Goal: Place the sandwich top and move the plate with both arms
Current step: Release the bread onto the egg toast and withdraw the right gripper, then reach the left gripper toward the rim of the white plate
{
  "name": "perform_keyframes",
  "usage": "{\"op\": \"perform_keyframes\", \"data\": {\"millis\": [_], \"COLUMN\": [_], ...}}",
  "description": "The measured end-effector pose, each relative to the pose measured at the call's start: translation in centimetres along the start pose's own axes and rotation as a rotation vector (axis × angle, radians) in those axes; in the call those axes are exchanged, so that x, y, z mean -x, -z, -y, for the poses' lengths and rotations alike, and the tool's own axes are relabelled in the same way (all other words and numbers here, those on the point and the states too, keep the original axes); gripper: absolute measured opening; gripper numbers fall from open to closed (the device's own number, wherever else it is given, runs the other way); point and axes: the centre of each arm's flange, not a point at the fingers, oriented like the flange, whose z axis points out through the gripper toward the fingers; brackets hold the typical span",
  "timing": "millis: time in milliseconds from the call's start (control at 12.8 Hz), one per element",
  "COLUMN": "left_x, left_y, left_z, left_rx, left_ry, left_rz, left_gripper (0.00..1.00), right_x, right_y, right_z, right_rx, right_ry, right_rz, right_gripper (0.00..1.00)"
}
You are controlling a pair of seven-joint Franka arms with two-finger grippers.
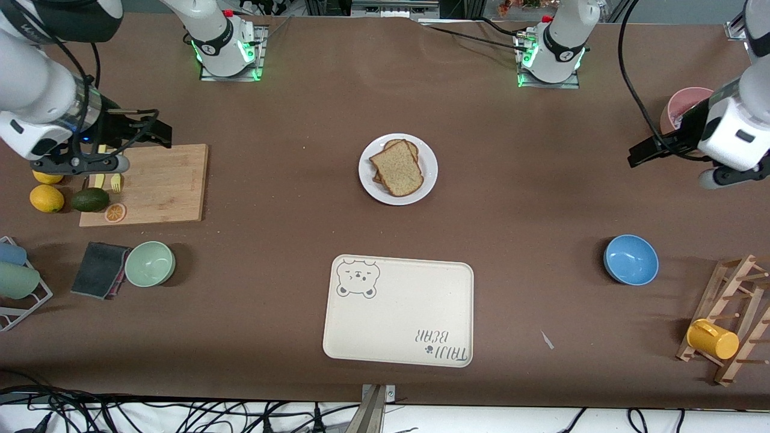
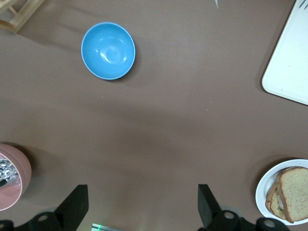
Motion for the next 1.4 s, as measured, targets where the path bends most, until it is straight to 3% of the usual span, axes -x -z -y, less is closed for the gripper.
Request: {"op": "perform_keyframes", "data": {"millis": [312, 546, 702, 1014, 1403], "left_x": [0.5, -1.8, -3.0, -2.2, 1.8], "left_y": [-4.2, -9.7, -13.0, -20.5, -26.6], "left_z": [-4.3, -6.3, -7.4, -9.1, -12.9], "left_rx": [-0.033, -0.03, 0.042, 0.166, 0.345], "left_ry": [-0.076, -0.093, -0.078, -0.028, 0.077], "left_rz": [0.072, 0.119, 0.109, 0.092, 0.17], "left_gripper": [1.0, 1.0, 1.0, 1.0, 1.0], "right_x": [-0.1, -0.7, -0.8, -0.9, -1.2], "right_y": [0.3, 1.3, 1.8, 1.9, 1.6], "right_z": [-1.4, -1.5, -1.5, -2.6, -2.6], "right_rx": [-0.004, -0.002, -0.003, -0.005, -0.005], "right_ry": [0.026, 0.025, 0.023, 0.005, 0.005], "right_rz": [-0.016, -0.09, -0.119, -0.123, -0.118], "right_gripper": [1.0, 1.0, 1.0, 1.0, 1.0]}}
